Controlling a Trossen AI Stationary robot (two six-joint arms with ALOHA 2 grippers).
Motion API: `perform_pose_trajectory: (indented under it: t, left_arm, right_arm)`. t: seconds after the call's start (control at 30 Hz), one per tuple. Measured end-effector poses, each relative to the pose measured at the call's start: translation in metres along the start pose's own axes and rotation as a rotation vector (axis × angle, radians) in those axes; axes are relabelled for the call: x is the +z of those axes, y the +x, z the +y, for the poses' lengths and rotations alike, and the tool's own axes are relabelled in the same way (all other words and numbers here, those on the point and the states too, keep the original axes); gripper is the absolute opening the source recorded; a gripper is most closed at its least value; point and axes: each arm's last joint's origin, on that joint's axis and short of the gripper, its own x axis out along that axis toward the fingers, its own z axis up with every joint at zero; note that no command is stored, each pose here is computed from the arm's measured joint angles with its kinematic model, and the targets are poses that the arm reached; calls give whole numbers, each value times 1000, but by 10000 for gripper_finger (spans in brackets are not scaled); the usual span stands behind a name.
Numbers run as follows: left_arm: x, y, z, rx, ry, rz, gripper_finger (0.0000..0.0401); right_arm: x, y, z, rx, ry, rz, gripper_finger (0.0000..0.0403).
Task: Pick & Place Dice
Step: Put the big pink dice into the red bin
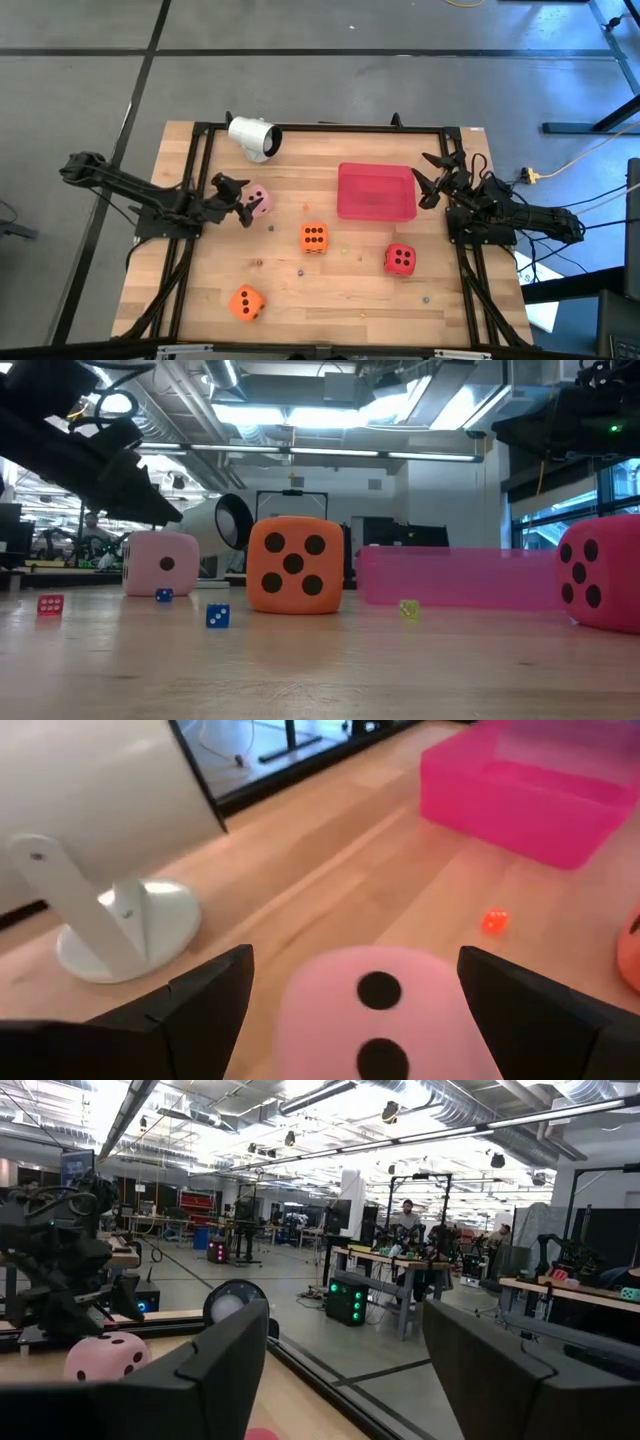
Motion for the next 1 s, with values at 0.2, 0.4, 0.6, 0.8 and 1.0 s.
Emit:
perform_pose_trajectory:
  t: [0.2,0.4,0.6,0.8,1.0]
  left_arm:
    - [-4,4,-4,-22,19,31,348]
    - [-7,8,-6,17,45,38,348]
    - [-1,8,-8,41,114,-27,348]
    - [4,8,-10,26,115,-68,348]
    - [5,8,-9,68,100,-83,348]
  right_arm:
    - [0,0,0,0,-6,0,268]
    - [0,0,0,0,-7,0,268]
    - [0,0,0,0,-7,0,268]
    - [0,0,0,2,-7,-1,268]
    - [0,0,0,2,-8,-1,268]
